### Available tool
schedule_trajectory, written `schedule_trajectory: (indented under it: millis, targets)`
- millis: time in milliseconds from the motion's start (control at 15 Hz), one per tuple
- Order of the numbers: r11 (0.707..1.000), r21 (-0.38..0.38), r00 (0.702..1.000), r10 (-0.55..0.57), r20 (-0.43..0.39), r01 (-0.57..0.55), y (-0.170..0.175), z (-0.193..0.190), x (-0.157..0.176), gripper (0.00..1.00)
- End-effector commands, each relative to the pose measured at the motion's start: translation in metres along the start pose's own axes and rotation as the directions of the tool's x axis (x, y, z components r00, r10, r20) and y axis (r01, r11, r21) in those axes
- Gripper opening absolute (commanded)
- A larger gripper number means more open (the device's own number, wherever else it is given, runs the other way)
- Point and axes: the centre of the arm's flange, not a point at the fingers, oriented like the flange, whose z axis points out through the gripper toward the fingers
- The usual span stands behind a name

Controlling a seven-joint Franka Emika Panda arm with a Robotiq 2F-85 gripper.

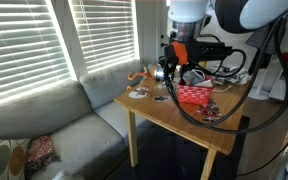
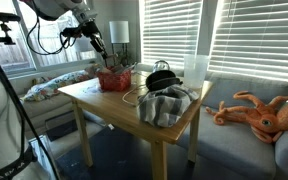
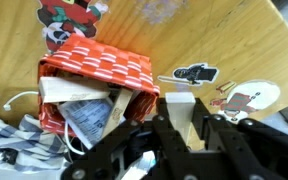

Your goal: Put the plank toy in the red box

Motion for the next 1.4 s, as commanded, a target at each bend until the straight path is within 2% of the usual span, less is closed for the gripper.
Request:
schedule_trajectory:
  millis: [0, 267, 600, 1000, 1067, 1133, 1200, 1333]
  targets:
    - [0.997, -0.027, 0.995, 0.064, -0.076, -0.066, 0.038, -0.018, 0.008, 0.07]
    - [0.988, -0.085, 0.987, 0.12, -0.111, -0.13, 0.063, -0.015, 0.024, 0.07]
    - [0.976, -0.152, 0.983, 0.138, -0.122, -0.156, 0.084, -0.002, 0.031, 0.07]
    - [0.973, -0.172, 0.986, 0.137, -0.093, -0.151, 0.087, 0.029, 0.038, 0.07]
    - [0.971, -0.179, 0.987, 0.143, -0.077, -0.155, 0.087, 0.032, 0.039, 0.1]
    - [0.974, -0.166, 0.987, 0.144, -0.072, -0.154, 0.088, 0.034, 0.041, 0.53]
    - [0.974, -0.157, 0.986, 0.152, -0.068, -0.161, 0.089, 0.035, 0.043, 0.54]
    - [0.978, -0.115, 0.983, 0.17, -0.068, -0.177, 0.094, 0.03, 0.046, 0.67]
